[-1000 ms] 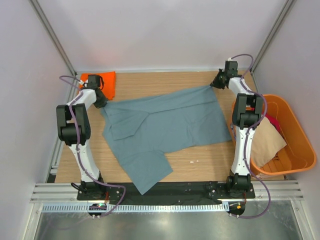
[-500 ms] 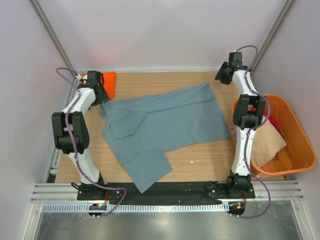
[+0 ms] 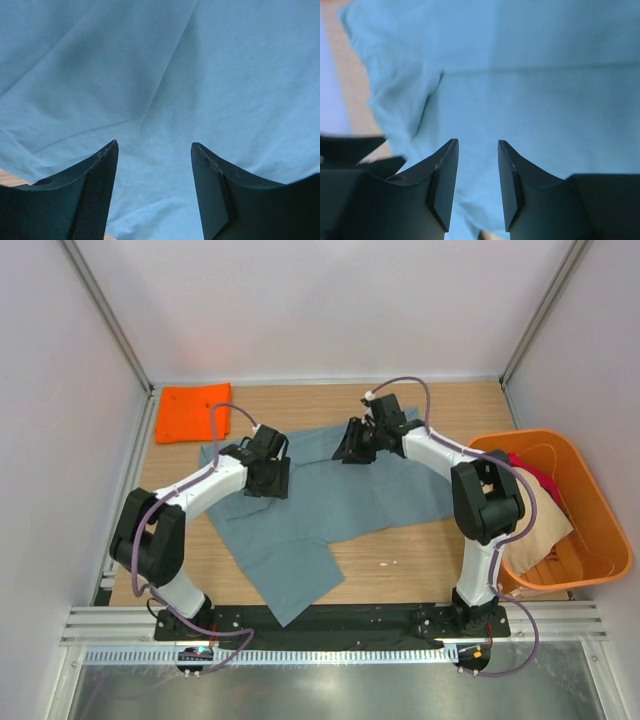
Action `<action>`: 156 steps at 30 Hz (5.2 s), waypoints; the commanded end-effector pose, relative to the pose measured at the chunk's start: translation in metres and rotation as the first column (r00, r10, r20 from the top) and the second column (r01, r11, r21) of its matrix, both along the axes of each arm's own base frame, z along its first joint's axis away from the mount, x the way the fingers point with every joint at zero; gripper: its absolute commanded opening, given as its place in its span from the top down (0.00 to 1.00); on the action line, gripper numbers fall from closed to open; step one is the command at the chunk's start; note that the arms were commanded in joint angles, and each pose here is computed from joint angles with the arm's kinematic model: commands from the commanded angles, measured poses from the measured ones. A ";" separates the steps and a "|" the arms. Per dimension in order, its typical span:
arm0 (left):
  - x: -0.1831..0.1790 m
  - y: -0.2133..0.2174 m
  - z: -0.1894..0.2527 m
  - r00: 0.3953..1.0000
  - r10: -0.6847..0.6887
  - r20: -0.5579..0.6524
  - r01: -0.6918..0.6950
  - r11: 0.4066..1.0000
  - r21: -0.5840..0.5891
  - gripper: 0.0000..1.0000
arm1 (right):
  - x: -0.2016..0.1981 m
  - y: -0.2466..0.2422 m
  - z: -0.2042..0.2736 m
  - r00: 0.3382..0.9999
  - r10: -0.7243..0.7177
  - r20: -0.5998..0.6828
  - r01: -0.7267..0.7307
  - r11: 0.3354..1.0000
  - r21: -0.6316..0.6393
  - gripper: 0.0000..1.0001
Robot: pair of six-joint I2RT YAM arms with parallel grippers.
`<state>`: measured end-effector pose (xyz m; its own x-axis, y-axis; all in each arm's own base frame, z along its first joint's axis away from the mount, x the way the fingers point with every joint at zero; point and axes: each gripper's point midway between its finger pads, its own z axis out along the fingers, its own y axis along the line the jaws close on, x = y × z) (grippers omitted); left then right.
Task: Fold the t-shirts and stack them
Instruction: Fold the tshirt
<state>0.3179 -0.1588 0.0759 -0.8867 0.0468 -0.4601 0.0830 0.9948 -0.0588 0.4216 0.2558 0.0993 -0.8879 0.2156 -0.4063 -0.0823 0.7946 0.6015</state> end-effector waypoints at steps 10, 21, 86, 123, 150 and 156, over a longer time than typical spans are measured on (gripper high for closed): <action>0.015 0.006 -0.039 0.997 -0.045 -0.067 0.053 0.991 0.127 0.50 | -0.052 0.064 0.009 0.994 0.109 -0.020 -0.101 0.963 0.251 0.71; 0.036 0.033 -0.009 1.000 0.000 0.013 -0.004 0.956 0.293 0.90 | -0.045 0.102 0.017 0.989 0.146 -0.023 -0.124 0.900 0.418 0.78; -0.022 0.068 -0.017 0.876 0.476 -0.083 -0.482 0.871 -0.092 0.44 | -0.056 0.201 -0.004 0.951 0.298 -0.078 -0.233 0.862 0.451 0.63; 0.011 0.073 -0.035 0.801 0.569 -0.187 -0.598 0.754 -0.272 0.72 | -0.068 0.190 -0.018 0.945 0.317 -0.076 -0.259 0.872 0.416 0.64; 0.008 0.091 -0.037 0.781 0.604 -0.159 -0.625 0.762 -0.171 0.77 | -0.065 0.193 -0.016 0.948 0.309 -0.077 -0.246 0.864 0.439 0.64; 0.011 0.091 -0.042 0.780 0.604 -0.163 -0.625 0.765 -0.156 0.73 | -0.066 0.192 -0.017 0.947 0.310 -0.079 -0.248 0.866 0.434 0.64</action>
<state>0.3125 -0.0702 0.0259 -0.7542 -0.6015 -0.2633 -0.5629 0.7987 -0.2124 0.3504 0.4421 0.0419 -0.9894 0.0731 -0.1258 -0.0746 0.4875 0.8699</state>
